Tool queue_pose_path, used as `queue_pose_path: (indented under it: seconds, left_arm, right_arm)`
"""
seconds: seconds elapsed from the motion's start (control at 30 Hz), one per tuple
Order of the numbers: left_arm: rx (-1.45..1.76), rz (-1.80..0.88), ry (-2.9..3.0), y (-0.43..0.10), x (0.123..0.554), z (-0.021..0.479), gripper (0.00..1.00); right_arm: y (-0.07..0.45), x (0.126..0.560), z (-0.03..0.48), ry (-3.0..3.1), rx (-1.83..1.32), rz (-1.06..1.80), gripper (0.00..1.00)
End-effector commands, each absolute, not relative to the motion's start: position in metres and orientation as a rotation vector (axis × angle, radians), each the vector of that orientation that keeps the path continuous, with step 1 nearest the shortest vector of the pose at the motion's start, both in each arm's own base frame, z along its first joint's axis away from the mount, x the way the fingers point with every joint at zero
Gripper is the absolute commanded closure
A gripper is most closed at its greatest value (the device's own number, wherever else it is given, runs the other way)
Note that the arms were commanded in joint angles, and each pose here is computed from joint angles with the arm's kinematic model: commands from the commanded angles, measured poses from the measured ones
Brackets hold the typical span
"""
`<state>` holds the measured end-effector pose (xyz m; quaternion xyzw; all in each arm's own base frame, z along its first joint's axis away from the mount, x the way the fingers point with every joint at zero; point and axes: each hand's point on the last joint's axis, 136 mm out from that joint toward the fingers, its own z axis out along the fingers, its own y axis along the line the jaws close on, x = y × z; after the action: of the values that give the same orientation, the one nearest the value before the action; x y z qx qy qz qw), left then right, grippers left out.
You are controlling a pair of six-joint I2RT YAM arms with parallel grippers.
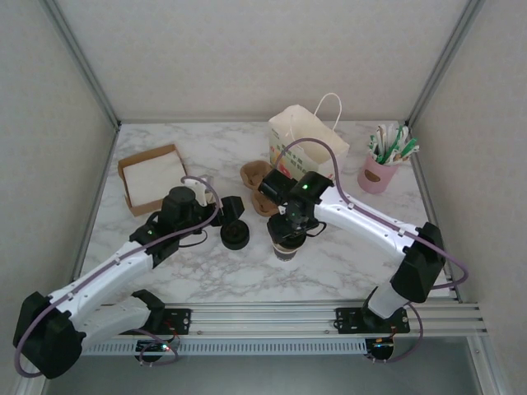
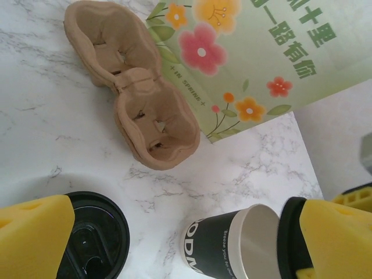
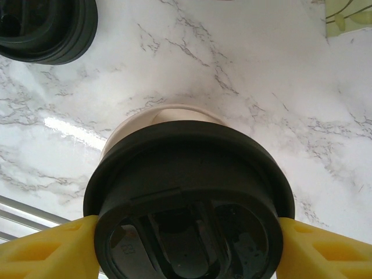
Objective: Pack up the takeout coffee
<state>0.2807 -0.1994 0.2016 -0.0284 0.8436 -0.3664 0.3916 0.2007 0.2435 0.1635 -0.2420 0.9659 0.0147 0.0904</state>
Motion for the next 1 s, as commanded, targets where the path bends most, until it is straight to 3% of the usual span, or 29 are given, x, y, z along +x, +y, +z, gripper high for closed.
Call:
queue_pose_path:
  seconds: [0.0,0.97]
  left_arm:
    - [-0.042,-0.942,2.025,-0.197,0.280,0.225,0.00]
    - [-0.041,-0.962,2.007,-0.193,0.272,0.224,0.00]
  right_arm:
    - [0.245,0.203,0.166,2.885,-0.729,0.035,0.30]
    - [0.248,0.199,0.144,2.962,-0.748,-0.004,0.30]
